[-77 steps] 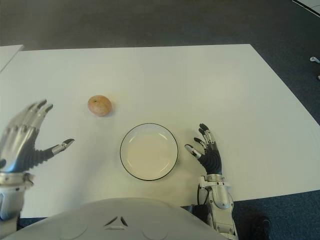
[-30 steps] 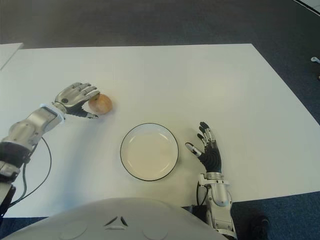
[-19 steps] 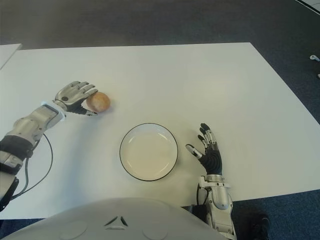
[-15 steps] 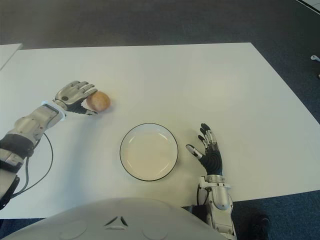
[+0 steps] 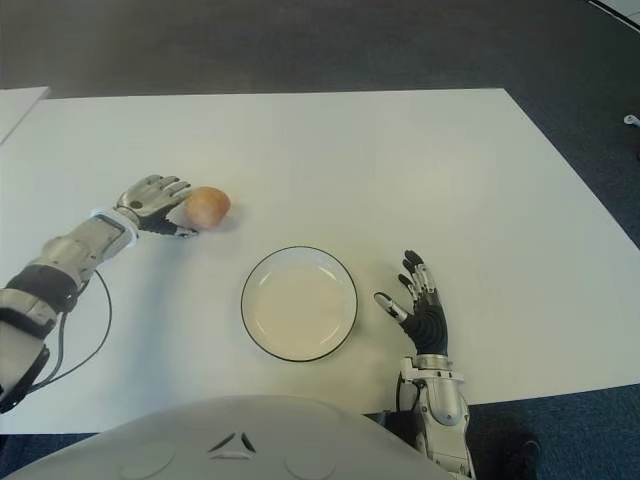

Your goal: Put the apples into the plate.

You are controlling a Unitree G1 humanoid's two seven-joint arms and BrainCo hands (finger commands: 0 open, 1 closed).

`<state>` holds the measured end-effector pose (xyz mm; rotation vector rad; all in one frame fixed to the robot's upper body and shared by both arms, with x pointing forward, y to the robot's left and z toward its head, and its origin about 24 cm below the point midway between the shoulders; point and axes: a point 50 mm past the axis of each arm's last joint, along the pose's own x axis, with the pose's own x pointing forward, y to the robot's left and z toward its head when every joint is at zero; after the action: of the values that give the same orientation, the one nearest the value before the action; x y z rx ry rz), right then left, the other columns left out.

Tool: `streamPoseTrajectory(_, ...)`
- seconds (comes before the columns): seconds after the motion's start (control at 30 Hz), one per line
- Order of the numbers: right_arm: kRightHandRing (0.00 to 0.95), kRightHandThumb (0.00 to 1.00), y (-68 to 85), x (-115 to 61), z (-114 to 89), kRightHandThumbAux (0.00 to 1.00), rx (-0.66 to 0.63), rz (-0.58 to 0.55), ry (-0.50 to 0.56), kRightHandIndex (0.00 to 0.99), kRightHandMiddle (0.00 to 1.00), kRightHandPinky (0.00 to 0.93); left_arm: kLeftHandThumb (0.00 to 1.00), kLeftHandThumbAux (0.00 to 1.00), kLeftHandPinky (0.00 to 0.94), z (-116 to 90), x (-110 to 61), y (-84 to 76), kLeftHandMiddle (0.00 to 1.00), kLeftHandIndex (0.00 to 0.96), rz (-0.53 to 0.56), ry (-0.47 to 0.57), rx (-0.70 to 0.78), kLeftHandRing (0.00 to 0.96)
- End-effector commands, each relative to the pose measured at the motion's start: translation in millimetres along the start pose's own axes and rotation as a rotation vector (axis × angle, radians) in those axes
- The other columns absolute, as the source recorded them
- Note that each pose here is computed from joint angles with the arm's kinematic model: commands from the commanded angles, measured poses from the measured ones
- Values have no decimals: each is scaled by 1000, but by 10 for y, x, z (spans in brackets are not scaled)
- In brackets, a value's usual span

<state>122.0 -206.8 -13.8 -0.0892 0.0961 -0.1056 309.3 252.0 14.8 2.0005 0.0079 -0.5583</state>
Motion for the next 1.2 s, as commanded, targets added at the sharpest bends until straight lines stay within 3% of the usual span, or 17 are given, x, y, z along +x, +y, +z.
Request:
streamPoseTrajectory(0.03,13,153,-31,-214,-286,650,16,-21,196,39,34,51,289,245,159,271,6,-270,128,52,-87,-82,-11,117)
streamPoseTrajectory(0.53,33,169,-45,-214,-271,633,38,-29,174,41,45,71,456,298,536,347,41,-296,563,351,44,-110,-33,554)
streamPoseTrajectory(0.77,34,174,-38,-199,-278,618,48,-32,170,40,42,69,489,404,555,408,33,-285,652,471,153,-132,-38,619)
streamPoseTrajectory(0.8,33,171,-37,-197,-279,615,49,-32,170,39,40,66,567,507,556,415,31,-283,664,459,167,-133,-36,630)
streamPoseTrajectory(0.87,31,168,-36,-196,-281,613,50,-32,172,37,37,63,649,616,565,424,29,-280,680,447,189,-133,-37,647)
streamPoseTrajectory(1.2,29,163,-28,-176,-304,630,55,-25,182,35,32,72,710,696,615,448,31,-273,736,442,211,-119,-150,713)
